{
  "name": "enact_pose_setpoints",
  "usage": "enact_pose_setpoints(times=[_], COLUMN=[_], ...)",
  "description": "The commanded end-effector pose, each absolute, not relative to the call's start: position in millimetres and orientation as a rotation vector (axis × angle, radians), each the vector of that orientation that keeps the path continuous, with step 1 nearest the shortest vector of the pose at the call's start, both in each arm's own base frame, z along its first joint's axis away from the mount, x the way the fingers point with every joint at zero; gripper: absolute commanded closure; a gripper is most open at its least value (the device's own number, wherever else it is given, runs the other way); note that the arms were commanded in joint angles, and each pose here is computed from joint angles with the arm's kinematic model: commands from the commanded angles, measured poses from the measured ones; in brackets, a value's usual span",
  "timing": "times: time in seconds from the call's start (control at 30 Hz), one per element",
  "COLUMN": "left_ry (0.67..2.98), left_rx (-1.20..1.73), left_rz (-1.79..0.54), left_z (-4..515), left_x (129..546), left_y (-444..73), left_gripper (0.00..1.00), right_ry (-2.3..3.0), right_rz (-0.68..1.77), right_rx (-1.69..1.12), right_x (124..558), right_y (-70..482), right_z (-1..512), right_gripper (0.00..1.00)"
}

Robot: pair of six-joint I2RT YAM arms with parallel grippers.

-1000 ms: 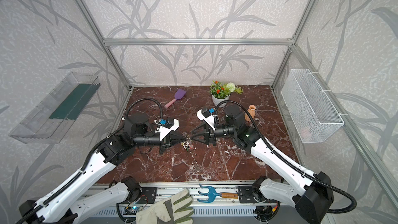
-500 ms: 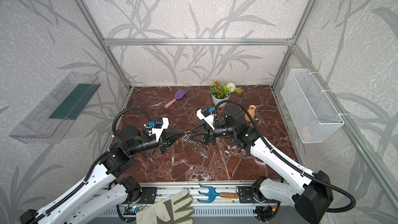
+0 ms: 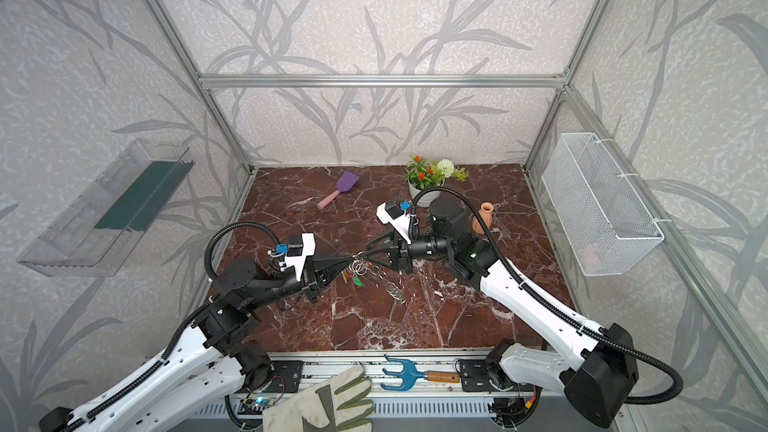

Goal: Put the keys on the keyring

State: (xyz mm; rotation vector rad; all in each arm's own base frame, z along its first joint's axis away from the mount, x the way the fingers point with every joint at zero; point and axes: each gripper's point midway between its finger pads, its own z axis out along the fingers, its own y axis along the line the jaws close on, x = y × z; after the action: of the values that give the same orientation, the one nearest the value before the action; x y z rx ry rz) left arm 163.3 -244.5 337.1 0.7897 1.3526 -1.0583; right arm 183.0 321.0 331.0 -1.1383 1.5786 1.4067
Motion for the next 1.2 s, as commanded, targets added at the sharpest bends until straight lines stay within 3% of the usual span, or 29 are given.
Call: enact_pose_setpoints(times=[0.0, 0.6, 1.17], left_ry=[1.249, 1.25, 1.113], left_rx=[0.736, 0.68, 0.543], left_rz=[-1.073, -1.066, -1.101], left_z=[363, 366, 392], left_x=[159, 164, 164], left_y=[-238, -233, -219], left_gripper=[1.0, 1.0, 1.0], right_ry=[1.498, 1.492, 1.582], right_rz=[1.418, 1.456, 1.444], right_rx=[-1.142, -1.164, -1.127], right_x=[179, 171, 176], right_y=[319, 322, 320], right_z=[355, 351, 323], right_gripper=[0.73, 1.0, 1.0])
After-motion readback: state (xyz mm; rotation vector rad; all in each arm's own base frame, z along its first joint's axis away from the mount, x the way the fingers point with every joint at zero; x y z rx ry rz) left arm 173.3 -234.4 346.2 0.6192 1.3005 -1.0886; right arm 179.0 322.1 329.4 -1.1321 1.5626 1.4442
